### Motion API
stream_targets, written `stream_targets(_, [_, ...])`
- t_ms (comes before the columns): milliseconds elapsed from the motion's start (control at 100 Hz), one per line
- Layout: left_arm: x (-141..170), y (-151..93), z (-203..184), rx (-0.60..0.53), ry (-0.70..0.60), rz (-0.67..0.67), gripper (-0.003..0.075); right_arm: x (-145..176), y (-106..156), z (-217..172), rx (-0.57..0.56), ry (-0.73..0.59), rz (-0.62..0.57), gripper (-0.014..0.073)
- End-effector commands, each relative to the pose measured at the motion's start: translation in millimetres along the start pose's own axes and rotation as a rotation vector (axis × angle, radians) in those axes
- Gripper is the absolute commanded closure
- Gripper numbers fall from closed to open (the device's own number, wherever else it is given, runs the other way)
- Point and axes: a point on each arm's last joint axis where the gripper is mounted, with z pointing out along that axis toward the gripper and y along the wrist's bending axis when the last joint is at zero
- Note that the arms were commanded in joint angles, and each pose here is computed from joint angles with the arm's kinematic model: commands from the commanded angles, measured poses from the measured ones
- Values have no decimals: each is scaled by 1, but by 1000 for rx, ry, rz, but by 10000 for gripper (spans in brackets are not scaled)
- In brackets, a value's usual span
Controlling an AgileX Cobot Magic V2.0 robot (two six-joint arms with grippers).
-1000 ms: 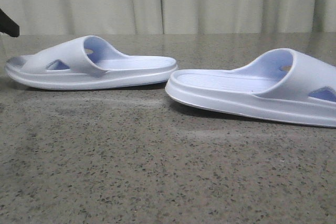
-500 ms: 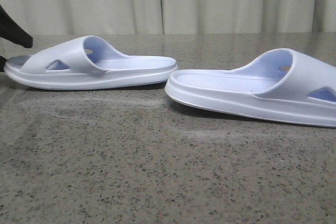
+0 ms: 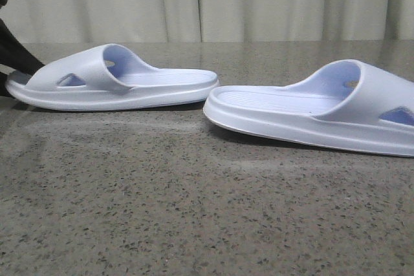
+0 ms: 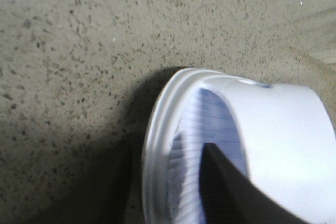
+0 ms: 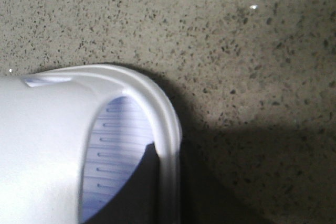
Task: Insert blue slippers together front up
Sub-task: 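Grasp each slipper's sole rim, left gripper one, right gripper the other, then lift both slippers off the table and bring them together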
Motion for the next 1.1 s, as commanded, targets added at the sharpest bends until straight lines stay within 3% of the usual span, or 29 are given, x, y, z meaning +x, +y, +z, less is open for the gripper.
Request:
stream_targets(0, [-7, -18, -9, 70, -32, 25, 622, -6, 3, -5, -11, -30, -19, 702])
stream_targets(50, [-6, -18, -9, 77, -26, 32, 704, -6, 4, -5, -11, -30, -18, 702])
stream_targets(240, [-8, -23, -19, 73, -61, 61, 705, -7, 4, -5, -20, -40, -5, 702])
stream_targets(400, [-14, -27, -50, 49, -153, 89, 705, -15, 10, -10, -46, -76, -1, 702])
stream_targets(590, [-14, -28, -81, 54, -212, 100, 705, -38, 33, -28, -186, -144, -32, 702])
stream_targets(740, [-14, -29, -85, 77, -214, 92, 705, -55, 55, -47, -325, -216, -66, 702])
stream_targets(920, [-14, -30, -85, 86, -221, 86, 705, -67, 72, -75, -338, -320, -138, 702])
stream_targets(1090, [-15, -38, -86, 175, -233, 59, 705, -69, 76, -80, -361, -339, -144, 702])
